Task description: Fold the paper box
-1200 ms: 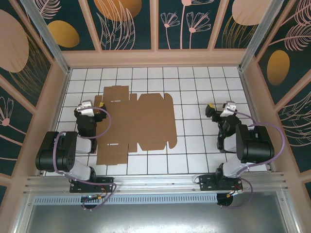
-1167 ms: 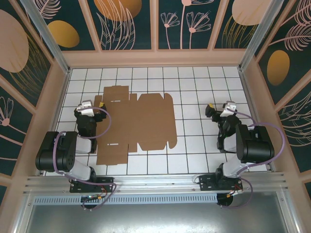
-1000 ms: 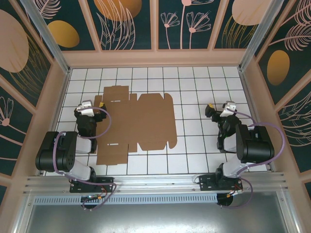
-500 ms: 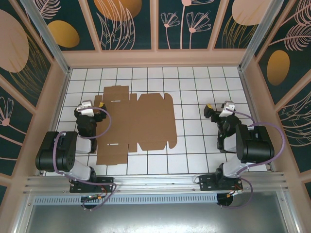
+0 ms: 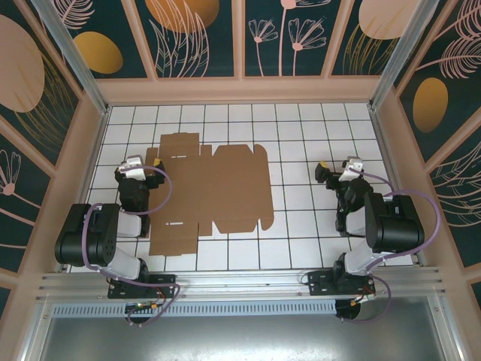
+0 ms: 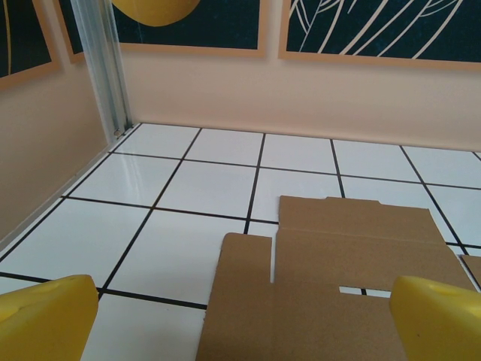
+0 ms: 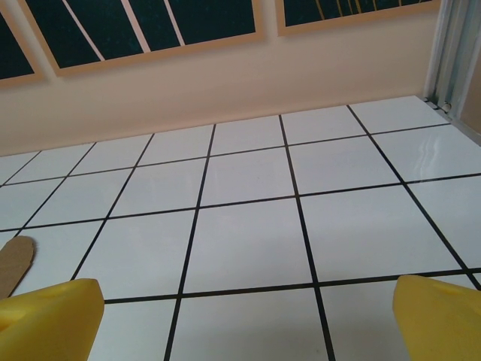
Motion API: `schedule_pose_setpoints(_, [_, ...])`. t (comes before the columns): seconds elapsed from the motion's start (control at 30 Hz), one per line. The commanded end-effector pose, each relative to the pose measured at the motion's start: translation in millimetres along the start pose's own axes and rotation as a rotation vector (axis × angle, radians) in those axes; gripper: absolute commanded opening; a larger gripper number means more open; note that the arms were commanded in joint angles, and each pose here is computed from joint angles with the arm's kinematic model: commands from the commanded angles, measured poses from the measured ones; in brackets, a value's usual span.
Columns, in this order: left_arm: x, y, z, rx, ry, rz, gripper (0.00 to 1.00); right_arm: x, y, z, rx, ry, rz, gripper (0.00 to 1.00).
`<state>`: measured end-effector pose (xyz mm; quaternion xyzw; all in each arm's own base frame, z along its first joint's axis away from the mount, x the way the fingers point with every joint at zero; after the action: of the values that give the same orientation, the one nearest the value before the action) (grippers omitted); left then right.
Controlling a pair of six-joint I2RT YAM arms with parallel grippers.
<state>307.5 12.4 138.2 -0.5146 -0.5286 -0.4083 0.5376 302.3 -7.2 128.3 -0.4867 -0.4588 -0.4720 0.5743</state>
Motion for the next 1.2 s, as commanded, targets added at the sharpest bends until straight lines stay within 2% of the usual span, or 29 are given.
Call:
schedule_pose_setpoints(0.0, [23,-2,-1,0.024,-0.01,-0.024,0.99,23,1,16,0.004,-0.083,-0.03,0.99])
schedule_pose_setpoints(0.07, [48,-5,-11,-0.001,0.003,-0.048,0.99,41,6,39,0.019,-0.17,-0.012,0.99])
schedule_pose_setpoints(0.13, [71,-12,-34,-0.063,0.041,-0.092,0.99,66,3,65,0.053,-0.108,-0.057,0.99])
schedule_pose_setpoints(0.2, [97,-23,-68,-0.192,0.077,-0.106,0.99,93,-8,98,0.178,-0.022,-0.101,0.99])
schedule_pose_setpoints(0.23, [109,-30,-80,-0.235,0.052,-0.119,0.99,103,-13,113,0.223,-0.007,-0.109,0.99])
schedule_pose_setpoints(0.3, [131,-45,-96,-0.277,-0.099,-0.09,0.99,130,-30,145,0.284,0.003,-0.131,0.99])
schedule_pose_setpoints(0.37, [142,-54,-99,-0.239,-0.203,0.031,0.99,156,-43,160,0.211,0.041,-0.115,0.99])
schedule_pose_setpoints(0.4, [148,-56,-97,-0.205,-0.245,0.087,0.99,170,-51,170,0.199,0.043,-0.086,0.99])
schedule_pose_setpoints(0.47, [152,-61,-86,-0.074,-0.313,0.202,0.99,186,-62,181,0.272,0.059,0.015,0.99])
schedule_pose_setpoints(0.5, [154,-64,-78,0.015,-0.34,0.249,0.99,191,-66,180,0.286,0.101,0.074,0.99])
schedule_pose_setpoints(0.53, [154,-66,-75,0.04,-0.337,0.268,0.99,196,-67,174,0.266,0.182,0.089,0.99])
schedule_pose_setpoints(0.63, [139,-71,-82,-0.049,-0.408,0.305,0.99,197,-60,159,0.377,0.36,0.176,0.98])
schedule_pose_setpoints(0.77, [111,-72,-93,-0.116,-0.491,0.461,0.99,152,-31,166,0.265,0.291,0.489,0.99])
schedule_pose_setpoints(0.8, [100,-69,-98,-0.141,-0.495,0.511,0.94,137,-27,171,0.268,0.261,0.544,0.99])
schedule_pose_setpoints(0.83, [86,-66,-105,-0.196,-0.494,0.563,0.82,120,-23,178,0.261,0.251,0.582,0.99])
schedule_pose_setpoints(0.87, [70,-65,-112,-0.244,-0.498,0.611,0.58,104,-19,185,0.284,0.258,0.623,0.99])
schedule_pose_setpoints(0.9, [58,-63,-113,-0.253,-0.509,0.639,0.39,92,-15,192,0.33,0.268,0.657,0.97])
schedule_pose_setpoints(0.93, [45,-61,-114,-0.242,-0.528,0.676,0.21,80,-12,199,0.366,0.267,0.689,0.91])
schedule_pose_setpoints(0.97, [34,-59,-115,-0.239,-0.53,0.706,0.06,68,-8,206,0.379,0.254,0.719,0.8])
schedule_pose_setpoints(1.0, [27,-57,-116,-0.231,-0.528,0.732,0.0,60,-2,212,0.387,0.233,0.748,0.72])
schedule_pose_setpoints(1.1, [9,-54,-115,-0.193,-0.521,0.782,0.0,32,15,239,0.374,0.128,0.849,0.36])
schedule_pose_setpoints(1.17, [-2,-54,-110,-0.16,-0.518,0.79,0.0,14,29,245,0.338,0.104,0.892,0.19])
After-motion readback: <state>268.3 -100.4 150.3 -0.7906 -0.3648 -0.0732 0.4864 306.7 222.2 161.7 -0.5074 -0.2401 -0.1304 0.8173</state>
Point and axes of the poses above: each hand's point on the last joint's axis, 136 mm out from that joint toward the fingers, its own y axis out along the fingers, its own z axis along the line the jaws close on, x = y × z, the point moved 7 cm from there along -y, back along the fingers, and after that the axes turned 2 degrees about -y, right-handed, at the moved point
